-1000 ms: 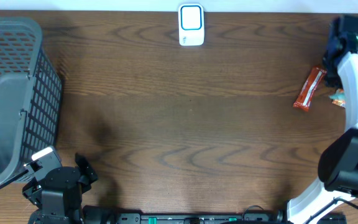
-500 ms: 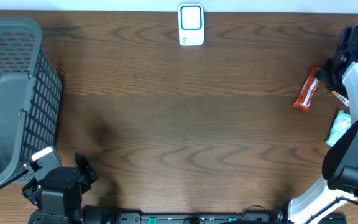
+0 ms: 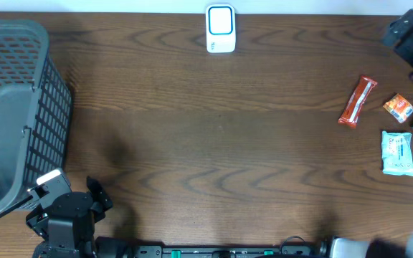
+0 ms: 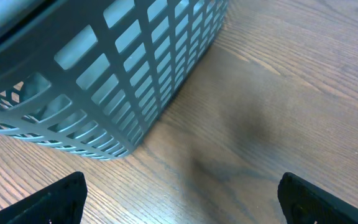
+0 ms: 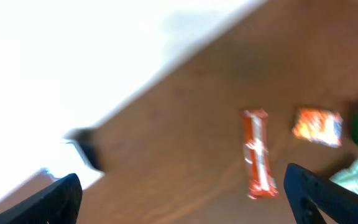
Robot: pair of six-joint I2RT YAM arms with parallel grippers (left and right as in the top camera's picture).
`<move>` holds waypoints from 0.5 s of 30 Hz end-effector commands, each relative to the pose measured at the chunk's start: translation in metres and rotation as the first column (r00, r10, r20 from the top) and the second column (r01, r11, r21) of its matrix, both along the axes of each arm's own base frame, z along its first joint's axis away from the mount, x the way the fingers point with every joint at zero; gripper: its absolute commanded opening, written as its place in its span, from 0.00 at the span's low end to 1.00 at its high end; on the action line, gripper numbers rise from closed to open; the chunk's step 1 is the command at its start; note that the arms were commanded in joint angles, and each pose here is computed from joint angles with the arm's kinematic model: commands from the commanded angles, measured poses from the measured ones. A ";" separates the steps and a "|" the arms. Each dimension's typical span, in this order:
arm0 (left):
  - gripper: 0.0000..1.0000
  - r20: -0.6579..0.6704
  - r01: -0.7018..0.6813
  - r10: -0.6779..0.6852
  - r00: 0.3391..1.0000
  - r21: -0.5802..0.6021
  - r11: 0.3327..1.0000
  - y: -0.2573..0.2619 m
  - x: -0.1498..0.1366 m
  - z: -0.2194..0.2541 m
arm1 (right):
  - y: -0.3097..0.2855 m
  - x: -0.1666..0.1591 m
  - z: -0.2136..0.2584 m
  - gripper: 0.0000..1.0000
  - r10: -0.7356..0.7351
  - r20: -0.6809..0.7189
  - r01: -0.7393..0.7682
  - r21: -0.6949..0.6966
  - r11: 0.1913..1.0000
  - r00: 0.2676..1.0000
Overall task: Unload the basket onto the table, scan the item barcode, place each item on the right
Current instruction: 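Carry the wipes pack to the right table edge and release it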
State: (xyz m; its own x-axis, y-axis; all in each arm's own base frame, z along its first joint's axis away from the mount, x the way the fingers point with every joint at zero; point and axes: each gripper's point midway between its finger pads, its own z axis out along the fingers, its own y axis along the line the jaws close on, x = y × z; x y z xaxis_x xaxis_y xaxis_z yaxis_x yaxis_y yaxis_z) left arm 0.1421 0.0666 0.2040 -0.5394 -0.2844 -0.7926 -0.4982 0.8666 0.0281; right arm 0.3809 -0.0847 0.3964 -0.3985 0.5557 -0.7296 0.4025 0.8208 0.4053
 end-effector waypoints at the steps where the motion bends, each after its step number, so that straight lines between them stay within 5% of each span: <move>1: 0.98 0.006 -0.012 0.012 1.000 0.000 1.000 0.002 0.000 0.002 | 0.016 -0.038 0.048 0.99 0.036 0.128 -0.032 -0.034 0.999 0.991; 10: 0.98 0.006 -0.012 0.012 1.000 0.000 1.000 0.002 0.000 0.002 | 0.040 -0.132 0.111 0.99 0.048 0.330 -0.018 -0.094 0.995 0.943; 15: 0.98 0.006 -0.012 0.012 1.000 0.000 1.000 0.002 0.000 0.002 | 0.046 -0.181 0.107 0.99 0.058 0.309 -0.004 -0.173 0.985 0.949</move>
State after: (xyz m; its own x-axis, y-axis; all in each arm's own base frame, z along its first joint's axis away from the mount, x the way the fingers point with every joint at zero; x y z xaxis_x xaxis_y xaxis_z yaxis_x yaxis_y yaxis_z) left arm 0.1421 0.0666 0.2040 -0.5396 -0.2841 -0.7926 -0.4980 0.8667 0.0284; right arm 0.2197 -0.0404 0.5049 -0.1435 0.4665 -0.8728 0.2452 0.8712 0.4253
